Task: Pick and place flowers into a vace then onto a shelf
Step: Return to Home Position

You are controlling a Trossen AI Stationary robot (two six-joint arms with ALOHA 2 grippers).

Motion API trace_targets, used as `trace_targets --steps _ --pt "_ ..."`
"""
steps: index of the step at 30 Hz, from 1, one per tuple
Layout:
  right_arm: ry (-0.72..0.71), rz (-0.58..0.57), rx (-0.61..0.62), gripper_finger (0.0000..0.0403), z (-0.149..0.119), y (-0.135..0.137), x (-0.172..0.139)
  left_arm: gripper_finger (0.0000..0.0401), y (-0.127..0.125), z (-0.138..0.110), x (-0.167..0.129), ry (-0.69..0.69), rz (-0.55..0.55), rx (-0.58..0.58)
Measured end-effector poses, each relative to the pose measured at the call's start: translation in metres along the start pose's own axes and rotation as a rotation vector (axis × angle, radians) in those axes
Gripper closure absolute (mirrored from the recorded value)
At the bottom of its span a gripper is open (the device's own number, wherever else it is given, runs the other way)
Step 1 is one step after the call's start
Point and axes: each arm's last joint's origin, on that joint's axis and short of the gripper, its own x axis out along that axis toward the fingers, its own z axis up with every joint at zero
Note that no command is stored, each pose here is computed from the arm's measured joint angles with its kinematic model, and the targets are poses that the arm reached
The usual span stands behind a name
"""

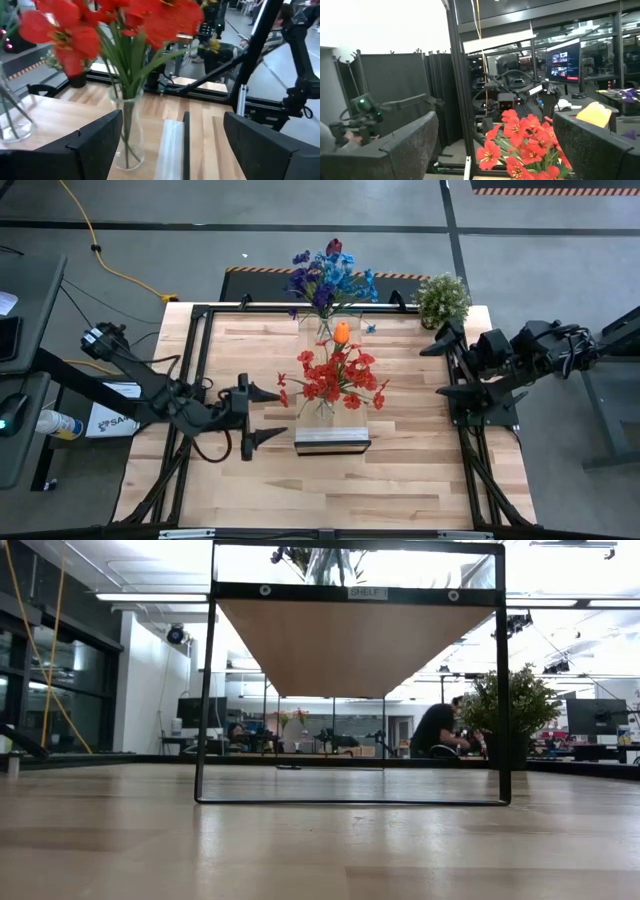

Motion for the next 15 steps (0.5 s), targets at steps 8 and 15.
trace_targets --steps 8,15 --pt "0.002 0.012 0.024 0.0022 0.0 0.0 0.0 0.002 0.015 0.006 -0.015 0.011 0.021 0.014" --pt "-0.011 0.014 0.019 0.0022 0.003 0.0 -0.004 0.002 0.025 0.012 -0.027 -0.008 0.053 0.004"
